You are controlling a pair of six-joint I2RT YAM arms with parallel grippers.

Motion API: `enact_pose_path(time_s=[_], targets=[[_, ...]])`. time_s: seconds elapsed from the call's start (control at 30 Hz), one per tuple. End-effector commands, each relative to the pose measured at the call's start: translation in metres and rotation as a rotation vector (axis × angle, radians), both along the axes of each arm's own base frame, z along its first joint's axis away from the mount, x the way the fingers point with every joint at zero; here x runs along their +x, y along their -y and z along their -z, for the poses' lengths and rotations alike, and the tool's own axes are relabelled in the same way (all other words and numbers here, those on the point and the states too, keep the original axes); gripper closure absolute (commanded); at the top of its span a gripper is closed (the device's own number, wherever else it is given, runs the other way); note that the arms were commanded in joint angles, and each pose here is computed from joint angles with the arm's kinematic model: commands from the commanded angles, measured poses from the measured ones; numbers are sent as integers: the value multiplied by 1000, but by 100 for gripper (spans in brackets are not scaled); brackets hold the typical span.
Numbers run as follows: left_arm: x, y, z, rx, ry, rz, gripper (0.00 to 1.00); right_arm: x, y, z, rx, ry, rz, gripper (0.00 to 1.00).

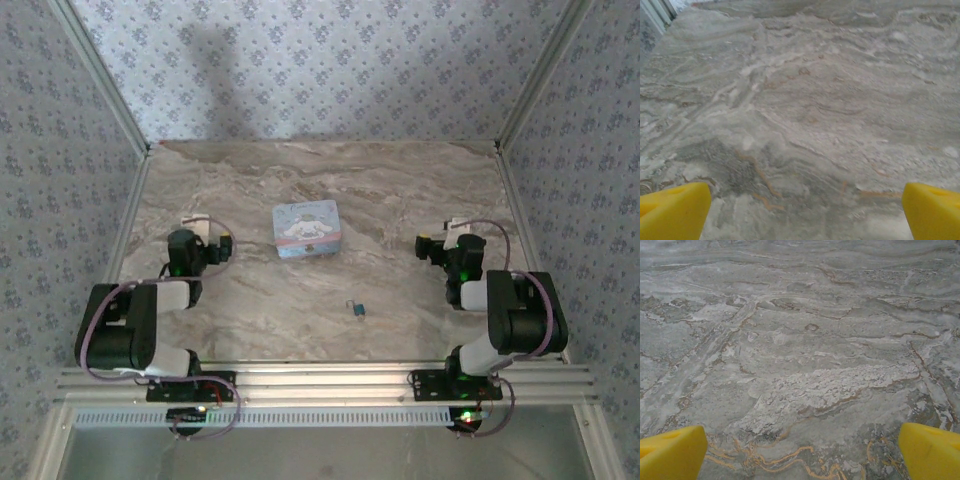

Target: Unlock a padlock with a key

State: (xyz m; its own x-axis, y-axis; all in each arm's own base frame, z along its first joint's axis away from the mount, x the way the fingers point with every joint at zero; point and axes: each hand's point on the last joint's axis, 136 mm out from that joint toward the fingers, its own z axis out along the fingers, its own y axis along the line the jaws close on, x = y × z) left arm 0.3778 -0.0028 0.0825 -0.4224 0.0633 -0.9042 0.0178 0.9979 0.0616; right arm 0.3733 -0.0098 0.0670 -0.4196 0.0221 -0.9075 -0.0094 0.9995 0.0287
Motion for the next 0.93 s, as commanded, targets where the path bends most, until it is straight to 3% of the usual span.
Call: enact_pose_path(time_s=[0.0,0.23,0.9], targets=[[11,3,-9,-62,95,39,2,18,3,-17,-16,31,-4,0],[20,-12,-6,-98,37,-25,2,19,4,-17,-23,35,9,0],[20,-13,-6,-98,38,-27,2,18,3,-17,-42,34,15,0]])
